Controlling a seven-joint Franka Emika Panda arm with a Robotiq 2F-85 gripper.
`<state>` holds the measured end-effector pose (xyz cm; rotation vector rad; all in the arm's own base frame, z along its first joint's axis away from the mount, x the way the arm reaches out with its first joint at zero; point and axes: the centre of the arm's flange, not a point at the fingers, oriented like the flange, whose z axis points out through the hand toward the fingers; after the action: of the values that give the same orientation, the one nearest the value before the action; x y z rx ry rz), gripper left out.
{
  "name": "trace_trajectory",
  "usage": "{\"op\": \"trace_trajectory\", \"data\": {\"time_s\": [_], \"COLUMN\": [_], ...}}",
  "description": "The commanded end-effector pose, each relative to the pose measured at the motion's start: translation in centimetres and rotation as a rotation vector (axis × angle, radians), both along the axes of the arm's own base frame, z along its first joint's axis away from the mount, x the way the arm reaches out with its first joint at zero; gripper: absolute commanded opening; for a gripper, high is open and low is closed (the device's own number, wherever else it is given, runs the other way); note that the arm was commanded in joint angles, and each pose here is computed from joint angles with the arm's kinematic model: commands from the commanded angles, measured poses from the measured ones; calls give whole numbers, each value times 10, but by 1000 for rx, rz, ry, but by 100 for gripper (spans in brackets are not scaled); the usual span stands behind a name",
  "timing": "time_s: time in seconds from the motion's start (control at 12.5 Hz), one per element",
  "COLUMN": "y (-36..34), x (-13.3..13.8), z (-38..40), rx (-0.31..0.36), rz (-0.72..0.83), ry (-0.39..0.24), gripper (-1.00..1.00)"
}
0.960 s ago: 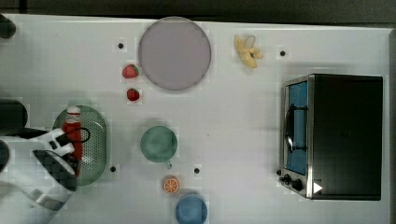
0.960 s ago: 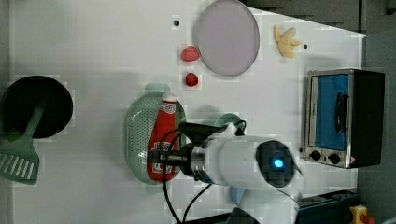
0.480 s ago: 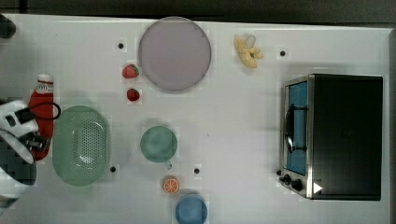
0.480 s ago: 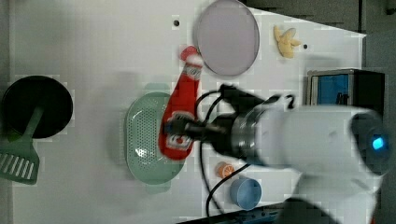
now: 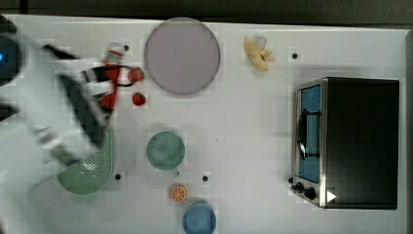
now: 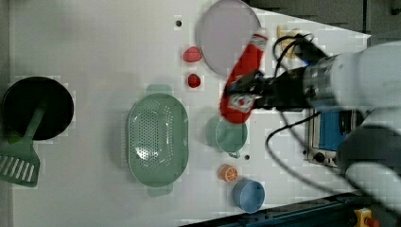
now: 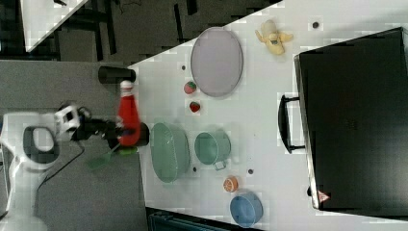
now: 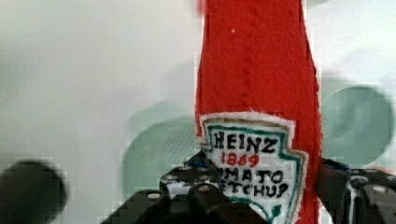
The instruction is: Pick ketchup from strainer and place it on the table
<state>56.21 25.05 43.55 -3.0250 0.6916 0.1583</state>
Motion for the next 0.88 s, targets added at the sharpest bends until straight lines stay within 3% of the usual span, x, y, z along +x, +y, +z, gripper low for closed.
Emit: {"op": "trace_trajectory", "data": {"time_s": [0.08,0.48,0.88], "y": [-104,-201,-246], "x": [36,43,22], "z": [21,-5,-74], "rx": [-47,-86,-91], "rz": [-59,34,21], "ry": [-59,-13,42], "gripper": [18,18,18]}}
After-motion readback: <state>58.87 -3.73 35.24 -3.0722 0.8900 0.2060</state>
